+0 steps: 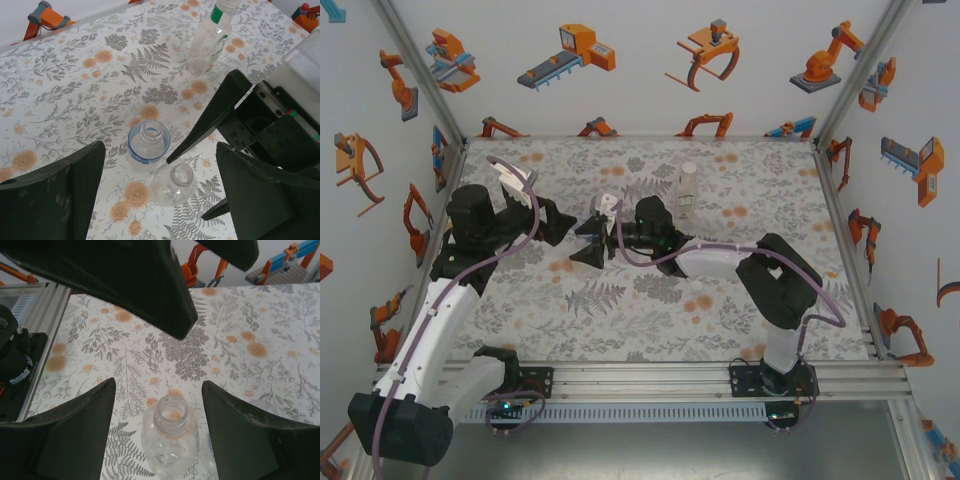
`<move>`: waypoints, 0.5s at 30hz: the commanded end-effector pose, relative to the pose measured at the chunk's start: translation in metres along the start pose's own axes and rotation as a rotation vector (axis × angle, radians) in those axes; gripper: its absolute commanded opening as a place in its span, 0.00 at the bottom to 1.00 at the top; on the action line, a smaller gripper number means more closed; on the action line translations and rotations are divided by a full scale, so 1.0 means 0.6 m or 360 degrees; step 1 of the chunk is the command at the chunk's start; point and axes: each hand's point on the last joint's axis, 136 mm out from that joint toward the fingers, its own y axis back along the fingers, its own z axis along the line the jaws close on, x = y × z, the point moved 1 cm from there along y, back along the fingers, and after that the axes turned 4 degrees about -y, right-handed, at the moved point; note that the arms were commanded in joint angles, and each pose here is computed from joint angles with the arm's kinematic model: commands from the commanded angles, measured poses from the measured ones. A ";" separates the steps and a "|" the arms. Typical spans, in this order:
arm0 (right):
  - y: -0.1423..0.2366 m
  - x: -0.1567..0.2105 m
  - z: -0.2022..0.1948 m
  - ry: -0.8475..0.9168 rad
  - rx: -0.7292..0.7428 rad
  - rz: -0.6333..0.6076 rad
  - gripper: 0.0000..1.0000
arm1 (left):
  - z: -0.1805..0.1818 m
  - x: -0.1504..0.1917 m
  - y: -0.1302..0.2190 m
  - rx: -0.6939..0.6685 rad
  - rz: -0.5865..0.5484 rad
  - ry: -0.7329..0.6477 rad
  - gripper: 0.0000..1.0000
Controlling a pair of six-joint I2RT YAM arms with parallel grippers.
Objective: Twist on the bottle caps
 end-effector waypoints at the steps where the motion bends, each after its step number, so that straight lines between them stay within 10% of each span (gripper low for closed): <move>1: -0.007 -0.041 0.006 0.0111 -0.0030 -0.0076 0.66 | -0.002 -0.002 0.000 0.0021 -0.0022 0.0004 0.83; 15: -0.030 0.081 -0.012 -0.0027 -0.0092 0.0101 0.67 | -0.001 0.001 -0.002 0.0022 -0.0011 0.0005 0.83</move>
